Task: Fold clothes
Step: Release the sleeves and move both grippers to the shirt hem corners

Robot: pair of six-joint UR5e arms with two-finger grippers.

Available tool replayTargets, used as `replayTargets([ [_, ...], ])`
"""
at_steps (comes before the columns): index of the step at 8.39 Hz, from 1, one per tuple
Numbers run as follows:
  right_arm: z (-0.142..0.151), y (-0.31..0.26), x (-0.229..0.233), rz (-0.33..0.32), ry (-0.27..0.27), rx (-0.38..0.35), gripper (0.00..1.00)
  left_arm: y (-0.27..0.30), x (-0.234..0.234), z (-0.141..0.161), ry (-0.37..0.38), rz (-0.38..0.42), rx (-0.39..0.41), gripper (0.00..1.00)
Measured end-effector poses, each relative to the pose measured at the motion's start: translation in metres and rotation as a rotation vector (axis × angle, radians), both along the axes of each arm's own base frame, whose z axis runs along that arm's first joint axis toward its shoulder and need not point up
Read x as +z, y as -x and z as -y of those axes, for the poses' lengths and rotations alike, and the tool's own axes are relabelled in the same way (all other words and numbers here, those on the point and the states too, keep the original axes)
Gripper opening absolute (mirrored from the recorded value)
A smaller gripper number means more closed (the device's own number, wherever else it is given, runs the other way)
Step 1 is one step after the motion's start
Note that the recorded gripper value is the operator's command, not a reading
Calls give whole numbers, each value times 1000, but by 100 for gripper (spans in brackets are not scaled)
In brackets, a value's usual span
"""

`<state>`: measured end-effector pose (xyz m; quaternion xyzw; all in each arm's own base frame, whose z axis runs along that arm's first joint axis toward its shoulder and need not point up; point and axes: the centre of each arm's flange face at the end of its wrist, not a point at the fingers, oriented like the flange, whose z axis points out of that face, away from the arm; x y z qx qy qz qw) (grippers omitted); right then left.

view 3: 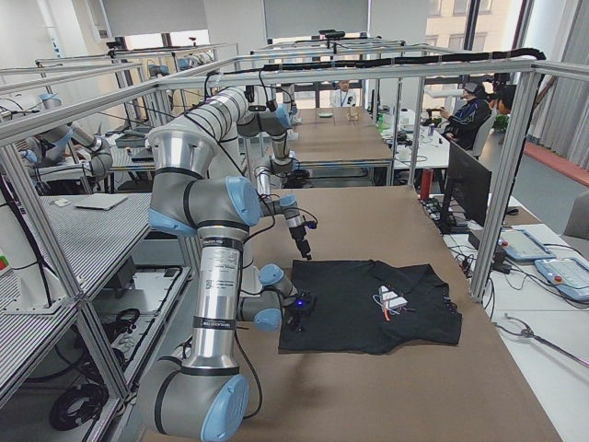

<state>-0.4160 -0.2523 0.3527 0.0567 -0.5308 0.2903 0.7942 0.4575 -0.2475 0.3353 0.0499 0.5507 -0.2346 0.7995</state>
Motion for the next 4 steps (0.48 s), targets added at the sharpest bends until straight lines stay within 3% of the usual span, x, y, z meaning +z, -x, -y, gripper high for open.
replayTargets([
  [4, -12, -6, 12, 19, 11, 13, 93, 6, 52, -34, 23, 77, 46, 95],
])
